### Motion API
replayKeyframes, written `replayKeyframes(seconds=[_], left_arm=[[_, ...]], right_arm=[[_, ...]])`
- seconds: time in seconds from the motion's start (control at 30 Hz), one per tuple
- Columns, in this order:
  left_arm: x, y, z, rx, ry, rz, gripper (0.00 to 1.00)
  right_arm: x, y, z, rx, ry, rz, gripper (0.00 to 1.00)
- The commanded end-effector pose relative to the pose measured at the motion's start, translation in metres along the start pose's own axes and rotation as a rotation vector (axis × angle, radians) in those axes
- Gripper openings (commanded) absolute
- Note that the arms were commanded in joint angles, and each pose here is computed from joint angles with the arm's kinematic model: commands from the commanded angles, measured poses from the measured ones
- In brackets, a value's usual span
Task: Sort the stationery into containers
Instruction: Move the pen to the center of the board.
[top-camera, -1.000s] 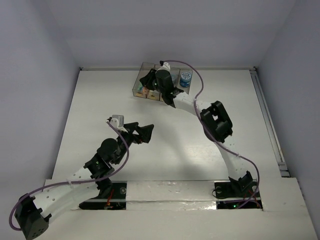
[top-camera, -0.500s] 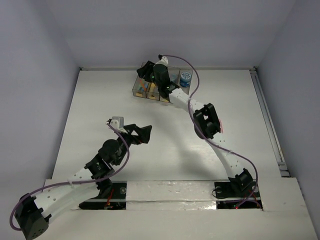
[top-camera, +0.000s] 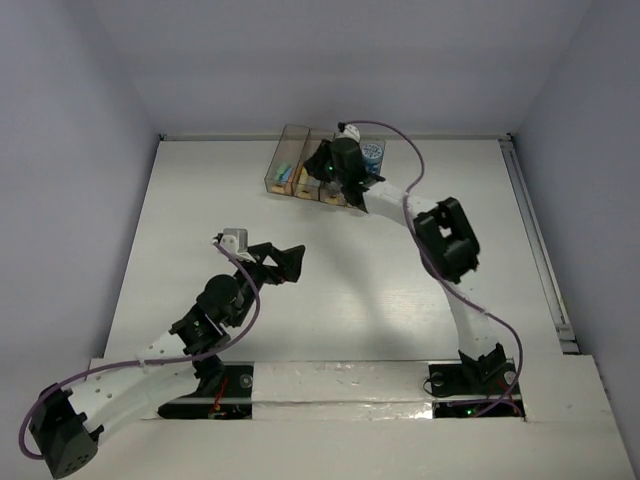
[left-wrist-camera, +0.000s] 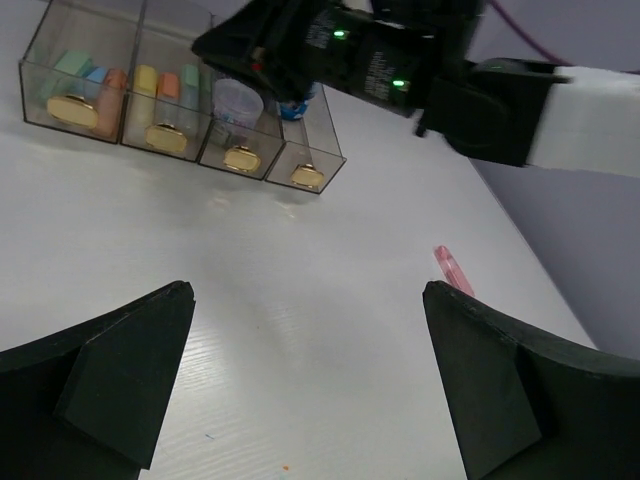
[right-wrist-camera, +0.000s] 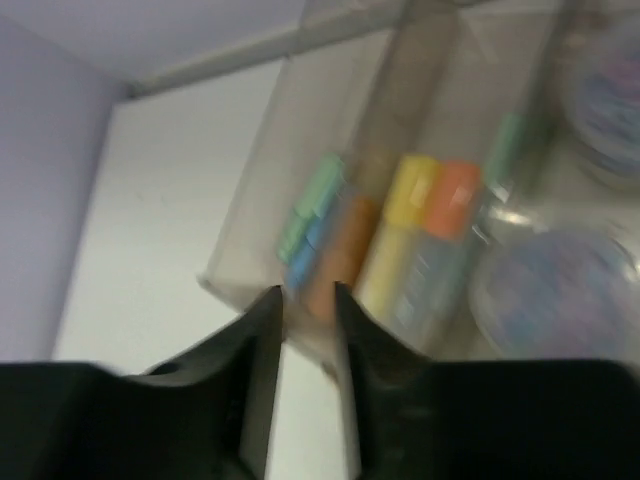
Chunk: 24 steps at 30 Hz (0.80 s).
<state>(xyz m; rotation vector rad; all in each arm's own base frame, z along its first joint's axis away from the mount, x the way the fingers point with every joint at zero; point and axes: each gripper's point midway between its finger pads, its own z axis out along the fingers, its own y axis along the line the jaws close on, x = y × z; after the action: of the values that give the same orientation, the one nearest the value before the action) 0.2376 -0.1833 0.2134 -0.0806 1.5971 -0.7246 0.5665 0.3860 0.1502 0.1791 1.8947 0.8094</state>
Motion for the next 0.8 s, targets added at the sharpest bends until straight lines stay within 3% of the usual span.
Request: replayKeyframes(seconds=[0.0, 0.13, 0.17, 0.2, 0.23, 0.3, 0.4, 0.43, 0.53, 0.67, 0.77], left_arm=[[-0.029, -0.034, 0.009, 0.111, -0.061, -0.032, 0.99], [-0.018, -0.045, 0.019, 0.155, -0.009, -0.017, 0.99], [-0.015, -0.049, 0.019, 0.176, 0.004, -0.016, 0.99], [-0.012, -0.049, 0.02, 0.182, 0.012, -0.014, 0.98], [-0.008, -0.05, 0.021, 0.187, 0.023, -0.013, 0.98], [-0.001, -0.05, 0.02, 0.2, 0.04, -0.011, 0.98], [0.002, -0.053, 0.018, 0.221, 0.053, -0.014, 0.98], [0.002, -0.053, 0.018, 0.225, 0.052, -0.015, 0.97], [0.006, -0.053, 0.016, 0.234, 0.057, -0.015, 0.97], [0.01, -0.054, 0.015, 0.251, 0.069, -0.018, 0.96], [0.011, -0.056, 0.014, 0.261, 0.076, -0.017, 0.96]], right_arm=[[-0.108, 0.037, -0.084, -0.058, -0.248, -0.062, 0.24], [-0.087, -0.053, -0.155, 0.209, -0.135, -0.072, 0.2], [-0.056, -0.09, -0.172, 0.292, -0.066, -0.06, 0.19], [-0.064, -0.098, -0.195, 0.311, -0.082, -0.043, 0.18], [-0.061, -0.134, -0.213, 0.399, -0.064, -0.013, 0.17], [-0.028, -0.179, -0.246, 0.47, 0.017, 0.06, 0.17], [-0.032, -0.221, -0.291, 0.542, 0.011, 0.13, 0.33], [-0.028, -0.232, -0.305, 0.591, 0.035, 0.137, 0.46], [-0.021, -0.26, -0.326, 0.701, 0.11, 0.125, 0.67], [0.002, -0.276, -0.336, 0.785, 0.249, 0.083, 0.73], [0.015, -0.276, -0.338, 0.789, 0.326, 0.098, 0.72]])
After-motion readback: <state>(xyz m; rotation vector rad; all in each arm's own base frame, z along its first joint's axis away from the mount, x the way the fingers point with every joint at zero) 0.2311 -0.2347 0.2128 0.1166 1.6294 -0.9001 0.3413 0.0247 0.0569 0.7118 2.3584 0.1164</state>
